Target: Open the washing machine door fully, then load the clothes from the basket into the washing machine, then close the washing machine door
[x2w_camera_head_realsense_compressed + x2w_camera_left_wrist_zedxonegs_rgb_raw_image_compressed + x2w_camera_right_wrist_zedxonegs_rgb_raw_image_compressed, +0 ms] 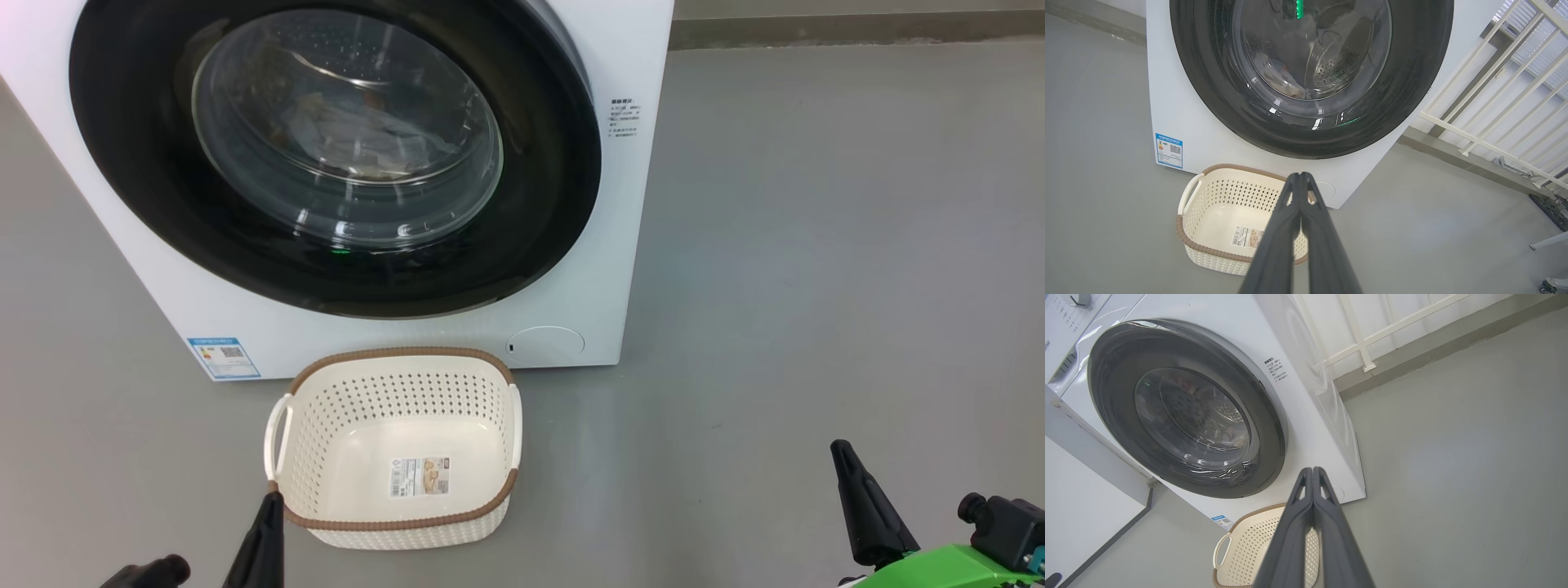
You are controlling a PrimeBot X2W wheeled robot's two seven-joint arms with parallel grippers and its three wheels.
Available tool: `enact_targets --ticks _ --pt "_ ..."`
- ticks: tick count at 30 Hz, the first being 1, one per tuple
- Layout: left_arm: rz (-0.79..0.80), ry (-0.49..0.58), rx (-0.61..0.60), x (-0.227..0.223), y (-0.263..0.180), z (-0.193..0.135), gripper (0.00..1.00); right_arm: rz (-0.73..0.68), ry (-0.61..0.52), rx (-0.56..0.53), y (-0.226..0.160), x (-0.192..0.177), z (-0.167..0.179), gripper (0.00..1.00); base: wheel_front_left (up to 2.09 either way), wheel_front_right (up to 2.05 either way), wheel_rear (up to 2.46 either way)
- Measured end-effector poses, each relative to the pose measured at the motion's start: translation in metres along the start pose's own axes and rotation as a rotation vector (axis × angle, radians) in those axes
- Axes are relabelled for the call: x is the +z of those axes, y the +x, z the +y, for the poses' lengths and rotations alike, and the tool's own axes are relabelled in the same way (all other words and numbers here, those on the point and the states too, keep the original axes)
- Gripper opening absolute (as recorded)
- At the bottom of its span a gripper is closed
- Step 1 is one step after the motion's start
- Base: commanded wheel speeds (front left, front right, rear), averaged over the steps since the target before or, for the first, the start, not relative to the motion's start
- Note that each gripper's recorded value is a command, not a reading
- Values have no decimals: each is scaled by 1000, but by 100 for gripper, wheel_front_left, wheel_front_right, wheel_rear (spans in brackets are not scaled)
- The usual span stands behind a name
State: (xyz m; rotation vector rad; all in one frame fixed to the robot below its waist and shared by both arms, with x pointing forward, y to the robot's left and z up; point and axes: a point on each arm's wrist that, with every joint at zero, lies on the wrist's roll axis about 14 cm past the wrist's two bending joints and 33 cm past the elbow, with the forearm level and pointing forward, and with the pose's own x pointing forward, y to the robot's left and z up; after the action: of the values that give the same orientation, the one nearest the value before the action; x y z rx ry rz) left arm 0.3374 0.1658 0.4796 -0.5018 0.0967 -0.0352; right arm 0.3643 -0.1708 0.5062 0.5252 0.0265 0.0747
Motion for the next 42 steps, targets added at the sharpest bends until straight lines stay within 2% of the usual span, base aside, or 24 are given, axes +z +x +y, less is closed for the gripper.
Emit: enact_targets --ticks 42 --pt "24 -478 52 0 15 15 0 -8 472 -56 6 -2 -18 0 0 0 0"
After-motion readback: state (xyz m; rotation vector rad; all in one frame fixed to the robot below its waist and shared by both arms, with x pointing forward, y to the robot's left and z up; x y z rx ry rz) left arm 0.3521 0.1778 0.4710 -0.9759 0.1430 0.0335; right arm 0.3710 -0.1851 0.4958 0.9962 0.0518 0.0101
